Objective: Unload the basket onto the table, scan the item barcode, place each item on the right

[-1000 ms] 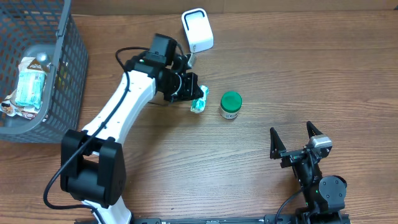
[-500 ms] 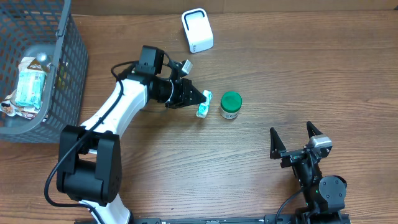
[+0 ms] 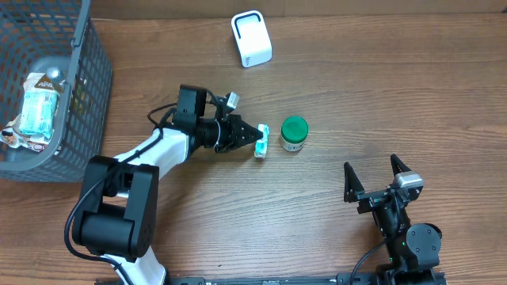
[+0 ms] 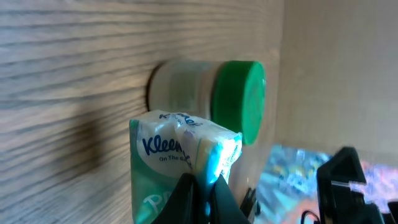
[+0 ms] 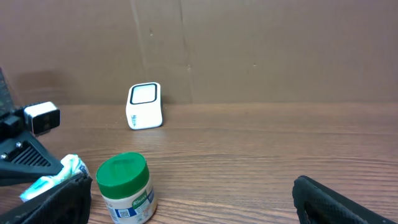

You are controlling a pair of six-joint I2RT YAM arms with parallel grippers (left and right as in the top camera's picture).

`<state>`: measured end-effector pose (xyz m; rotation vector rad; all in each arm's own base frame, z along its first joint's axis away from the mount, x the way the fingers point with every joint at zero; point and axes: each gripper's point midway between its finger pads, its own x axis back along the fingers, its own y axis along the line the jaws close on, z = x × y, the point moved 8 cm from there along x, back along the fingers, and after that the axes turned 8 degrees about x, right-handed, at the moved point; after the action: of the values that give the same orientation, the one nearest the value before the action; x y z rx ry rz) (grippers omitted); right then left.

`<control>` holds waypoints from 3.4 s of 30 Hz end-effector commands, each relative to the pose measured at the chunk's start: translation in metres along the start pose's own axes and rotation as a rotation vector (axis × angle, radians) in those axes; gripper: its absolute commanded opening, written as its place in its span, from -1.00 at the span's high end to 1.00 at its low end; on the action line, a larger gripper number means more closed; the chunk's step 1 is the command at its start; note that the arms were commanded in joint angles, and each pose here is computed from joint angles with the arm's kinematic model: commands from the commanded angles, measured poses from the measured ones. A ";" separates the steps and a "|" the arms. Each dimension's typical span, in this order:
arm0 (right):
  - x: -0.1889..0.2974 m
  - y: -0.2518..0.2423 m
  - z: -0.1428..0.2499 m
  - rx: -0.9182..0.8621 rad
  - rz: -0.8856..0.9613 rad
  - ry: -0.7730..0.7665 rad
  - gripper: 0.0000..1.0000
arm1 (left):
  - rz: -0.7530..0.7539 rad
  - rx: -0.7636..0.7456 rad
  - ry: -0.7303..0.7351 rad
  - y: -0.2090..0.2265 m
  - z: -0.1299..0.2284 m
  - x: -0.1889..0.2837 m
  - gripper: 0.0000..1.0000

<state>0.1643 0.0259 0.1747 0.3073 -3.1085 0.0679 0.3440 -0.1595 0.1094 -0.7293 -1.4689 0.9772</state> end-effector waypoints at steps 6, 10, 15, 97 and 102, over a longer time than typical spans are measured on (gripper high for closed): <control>0.000 0.000 0.003 0.001 0.009 -0.001 -1.00 | -0.072 0.104 -0.028 0.017 0.014 -0.023 0.91; 0.000 0.000 0.003 0.001 0.009 -0.001 -1.00 | -0.090 0.105 -0.040 0.015 0.016 -0.028 0.91; 0.000 0.000 0.003 0.001 0.009 -0.001 -1.00 | -0.096 0.111 -0.083 0.012 0.012 -0.030 0.91; 0.000 0.000 0.003 0.001 0.009 -0.001 -1.00 | -0.079 -0.009 -0.190 -0.004 -0.002 -0.028 -0.44; 0.000 0.000 0.003 0.001 0.009 -0.001 -1.00 | -0.136 -0.015 -0.224 -0.001 -0.004 -0.017 -0.48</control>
<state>0.1643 0.0258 0.1747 0.3061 -3.1085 0.0667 0.3475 -0.1824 0.0923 -0.5234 -1.6259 1.0048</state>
